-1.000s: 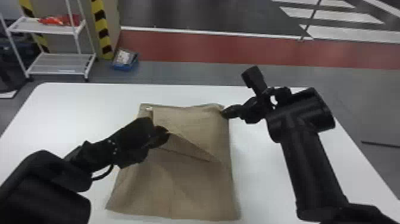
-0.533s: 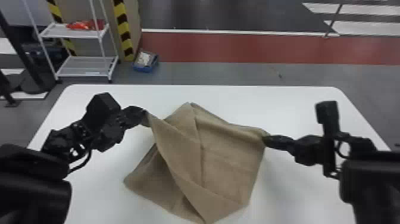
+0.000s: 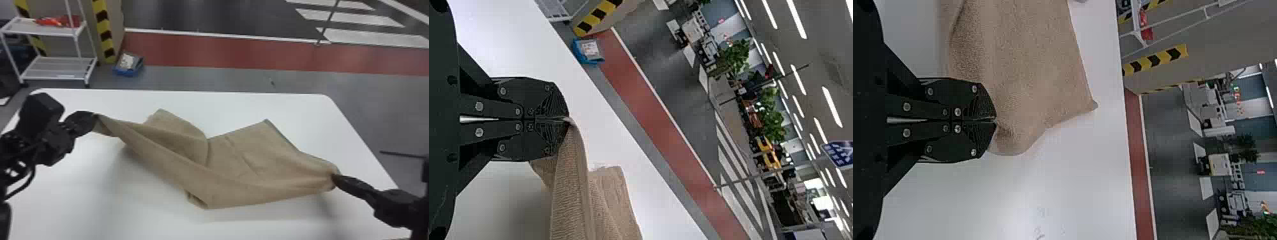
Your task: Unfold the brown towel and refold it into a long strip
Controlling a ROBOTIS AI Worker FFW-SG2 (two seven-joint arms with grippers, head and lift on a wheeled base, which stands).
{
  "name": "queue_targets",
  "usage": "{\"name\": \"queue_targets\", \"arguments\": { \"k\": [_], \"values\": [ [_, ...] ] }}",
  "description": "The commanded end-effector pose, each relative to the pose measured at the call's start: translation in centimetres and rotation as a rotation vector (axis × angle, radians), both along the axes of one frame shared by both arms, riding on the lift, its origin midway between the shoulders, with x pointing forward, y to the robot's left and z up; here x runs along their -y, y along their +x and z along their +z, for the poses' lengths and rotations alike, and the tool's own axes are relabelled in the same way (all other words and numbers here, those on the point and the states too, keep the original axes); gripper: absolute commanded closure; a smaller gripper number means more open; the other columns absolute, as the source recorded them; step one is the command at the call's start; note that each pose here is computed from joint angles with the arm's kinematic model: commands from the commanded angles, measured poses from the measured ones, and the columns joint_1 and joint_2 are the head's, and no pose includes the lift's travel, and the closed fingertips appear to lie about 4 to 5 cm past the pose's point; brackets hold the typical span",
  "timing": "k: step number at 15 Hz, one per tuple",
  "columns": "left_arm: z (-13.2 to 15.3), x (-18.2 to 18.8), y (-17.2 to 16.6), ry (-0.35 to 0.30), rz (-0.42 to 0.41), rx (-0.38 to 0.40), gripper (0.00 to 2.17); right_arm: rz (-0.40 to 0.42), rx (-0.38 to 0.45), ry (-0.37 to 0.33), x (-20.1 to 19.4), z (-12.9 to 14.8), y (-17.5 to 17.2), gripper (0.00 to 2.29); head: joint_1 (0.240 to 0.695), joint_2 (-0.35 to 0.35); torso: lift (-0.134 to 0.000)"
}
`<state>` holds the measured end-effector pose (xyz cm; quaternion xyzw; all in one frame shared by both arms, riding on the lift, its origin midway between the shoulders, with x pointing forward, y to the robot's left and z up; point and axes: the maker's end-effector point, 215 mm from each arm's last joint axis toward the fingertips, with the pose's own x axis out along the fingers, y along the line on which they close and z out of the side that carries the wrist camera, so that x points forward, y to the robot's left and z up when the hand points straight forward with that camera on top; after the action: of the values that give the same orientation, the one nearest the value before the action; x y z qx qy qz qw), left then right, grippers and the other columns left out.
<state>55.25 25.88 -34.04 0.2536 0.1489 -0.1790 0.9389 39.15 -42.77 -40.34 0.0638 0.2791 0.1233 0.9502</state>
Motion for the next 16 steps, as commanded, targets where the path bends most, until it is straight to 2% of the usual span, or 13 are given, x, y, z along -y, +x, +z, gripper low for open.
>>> {"name": "queue_targets", "arguments": {
  "k": [1,2,3,4,5,6,7,9,12,14,16],
  "values": [
    [-0.5,-2.7,-0.4,-0.011,0.053,-0.018,1.92,-0.024,-0.053,-0.042,2.3,-0.8,-4.0,2.02,0.695,-0.192,-0.123],
    [-0.5,-3.2,-0.5,-0.015,0.062,-0.018,1.92,-0.012,-0.088,-0.085,2.5,-1.3,-5.6,2.0,0.695,-0.199,-0.123],
    [-0.6,-3.4,-0.6,-0.014,0.065,-0.02,1.92,0.014,-0.132,-0.144,2.4,-1.7,-7.2,1.82,0.695,-0.202,-0.123],
    [-0.7,-3.5,-0.6,-0.014,0.067,-0.021,1.92,0.051,-0.178,-0.194,2.1,-1.9,-8.2,1.49,0.695,-0.203,-0.123],
    [-0.8,-3.5,-0.8,-0.014,0.066,-0.025,1.92,0.081,-0.207,-0.245,1.9,-1.7,-9.1,0.59,0.695,-0.199,-0.123],
    [-1.0,-3.4,-1.0,-0.013,0.064,-0.027,1.92,0.1,-0.214,-0.282,1.6,-0.8,-9.7,0.0,0.695,-0.196,-0.123],
    [-1.2,-3.3,-1.1,-0.013,0.064,-0.029,1.92,0.12,-0.21,-0.308,1.4,0.3,-9.9,0.0,0.695,-0.195,-0.123],
    [-1.6,-3.3,-1.4,-0.011,0.061,-0.035,1.92,0.135,-0.212,-0.404,1.8,2.6,-10.2,0.05,0.695,-0.196,-0.123],
    [-2.1,-3.0,-1.5,-0.014,0.057,-0.042,1.92,0.236,-0.242,-0.615,1.7,3.2,-8.9,0.07,0.695,-0.205,-0.123],
    [-2.1,-2.7,-1.6,-0.015,0.05,-0.041,1.92,0.283,-0.282,-0.667,0.7,2.0,-7.5,0.08,0.695,-0.207,-0.123],
    [-2.2,-2.6,-1.8,-0.015,0.047,-0.043,1.92,0.313,-0.337,-0.672,-0.6,-0.4,-6.2,0.1,0.695,-0.199,-0.123]
  ]
}}
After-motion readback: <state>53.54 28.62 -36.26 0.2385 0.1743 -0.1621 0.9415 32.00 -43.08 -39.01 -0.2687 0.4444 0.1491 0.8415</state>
